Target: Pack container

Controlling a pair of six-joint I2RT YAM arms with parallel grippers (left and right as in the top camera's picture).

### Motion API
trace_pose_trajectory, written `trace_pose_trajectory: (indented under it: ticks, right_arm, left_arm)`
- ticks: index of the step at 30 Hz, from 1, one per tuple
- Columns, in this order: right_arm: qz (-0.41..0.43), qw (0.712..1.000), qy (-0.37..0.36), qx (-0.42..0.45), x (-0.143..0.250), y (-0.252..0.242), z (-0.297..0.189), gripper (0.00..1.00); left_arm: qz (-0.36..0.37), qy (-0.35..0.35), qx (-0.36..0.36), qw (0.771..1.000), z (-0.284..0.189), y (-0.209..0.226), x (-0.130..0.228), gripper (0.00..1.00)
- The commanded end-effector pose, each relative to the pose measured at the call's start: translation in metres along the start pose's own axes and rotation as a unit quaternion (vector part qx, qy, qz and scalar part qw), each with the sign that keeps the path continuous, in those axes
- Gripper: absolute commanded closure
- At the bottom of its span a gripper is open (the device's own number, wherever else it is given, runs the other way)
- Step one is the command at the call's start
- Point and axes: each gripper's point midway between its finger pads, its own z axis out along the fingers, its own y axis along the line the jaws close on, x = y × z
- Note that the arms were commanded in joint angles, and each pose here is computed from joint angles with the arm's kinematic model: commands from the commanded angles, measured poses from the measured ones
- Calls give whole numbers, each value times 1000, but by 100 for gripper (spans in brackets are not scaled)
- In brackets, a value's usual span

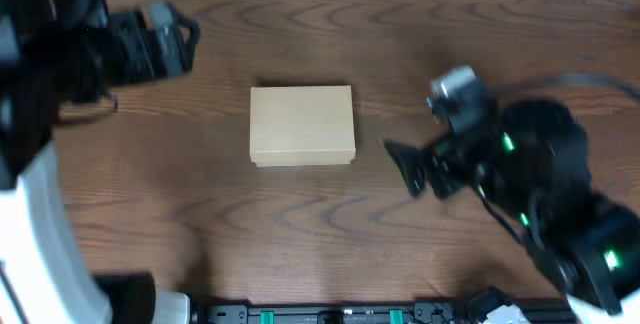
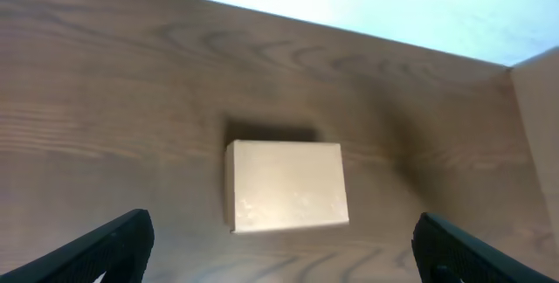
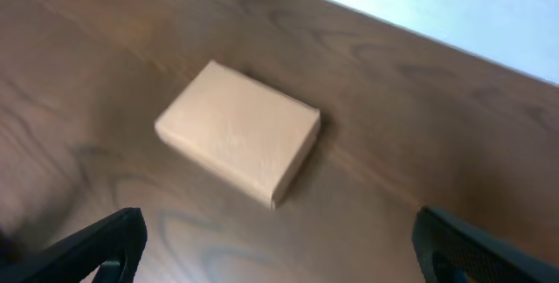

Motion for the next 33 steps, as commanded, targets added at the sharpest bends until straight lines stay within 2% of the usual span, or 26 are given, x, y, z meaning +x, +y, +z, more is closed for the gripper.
trace_pose_trajectory:
  ticks: [1,6,10,20,27,33]
  right_arm:
    - [-11,1000,-13,7,24,-2,-16,1]
    - [-5,998,-64,7,51,3,-51,1]
    - [-4,996,-93,8,73,5,-68,1]
    - [12,993,-116,6,115,5,-69,1]
    - [21,995,-102,6,128,5,-65,1]
    - [21,995,-100,6,129,5,-64,1]
  left_arm:
    - [10,53,-39,998,-13,4,45,4]
    - [9,71,-46,996,-37,1,94,4]
    - [11,52,-43,998,-55,1,126,4]
    - [25,4,-29,999,-79,4,201,5]
    - [21,-13,-20,1000,-83,8,240,5]
    - [18,-34,-16,999,-89,7,246,5]
